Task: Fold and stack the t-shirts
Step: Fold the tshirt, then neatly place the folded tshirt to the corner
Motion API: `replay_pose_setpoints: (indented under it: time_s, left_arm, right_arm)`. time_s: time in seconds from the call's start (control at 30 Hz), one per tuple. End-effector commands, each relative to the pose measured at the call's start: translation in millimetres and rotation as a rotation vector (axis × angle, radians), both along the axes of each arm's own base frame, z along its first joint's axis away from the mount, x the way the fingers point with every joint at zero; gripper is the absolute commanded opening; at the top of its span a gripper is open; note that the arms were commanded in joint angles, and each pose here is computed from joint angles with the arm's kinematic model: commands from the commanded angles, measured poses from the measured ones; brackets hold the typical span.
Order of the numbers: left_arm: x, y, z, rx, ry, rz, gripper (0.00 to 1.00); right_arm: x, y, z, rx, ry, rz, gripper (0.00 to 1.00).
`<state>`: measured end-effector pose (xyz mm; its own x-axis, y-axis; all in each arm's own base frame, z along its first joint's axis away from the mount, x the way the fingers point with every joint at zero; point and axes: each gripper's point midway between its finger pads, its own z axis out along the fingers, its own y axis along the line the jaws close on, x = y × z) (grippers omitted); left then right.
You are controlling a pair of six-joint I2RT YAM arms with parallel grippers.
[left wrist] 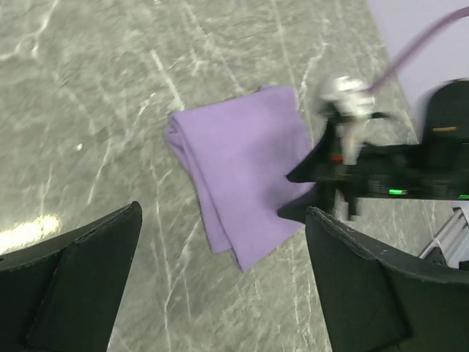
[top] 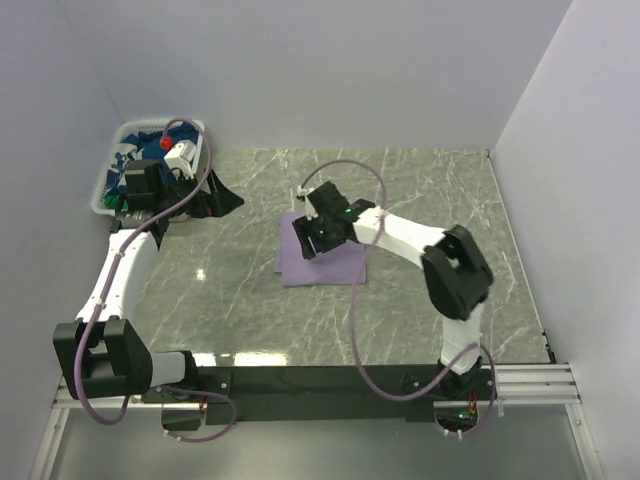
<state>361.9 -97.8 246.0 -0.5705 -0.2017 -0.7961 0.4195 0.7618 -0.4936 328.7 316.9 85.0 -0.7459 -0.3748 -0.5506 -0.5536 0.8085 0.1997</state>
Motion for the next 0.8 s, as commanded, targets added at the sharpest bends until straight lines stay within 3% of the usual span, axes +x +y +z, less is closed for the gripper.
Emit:
replay_pose_setpoints:
  time_s: [0.0,0.17,0.33,0.63,0.73,0.77]
  left_arm:
    - [-6,9,16,0.036,-0.039,0.047,1.0]
    - [-13,11,14,0.056,-0.05,0.049,0.99]
    - [-9,13,6,0.067,-0.031,0.047,0.99]
    - [3,19,-7,0.111,-0.014,0.042,0.99]
    - [6,22,-10,0.122,-0.014,0.042,0.99]
    - [7,23,-11,0.123,-0.015,0.045,0.99]
  right_arm:
    - [15,-18,-38,-0.139,0.049,-0.09,0.69]
    - [14,-48,-67,-0.233,0.11,-0.107,0.69]
    - [13,-112,-74,-0.323,0.181,-0.12,0.69]
    - [32,-276,-69,-0.459,0.239,-0.197,0.69]
    - [39,-332,-78,-0.473,0.267,-0.269,0.67]
    - [43,-342,-80,-0.49,0.259,-0.272,0.63]
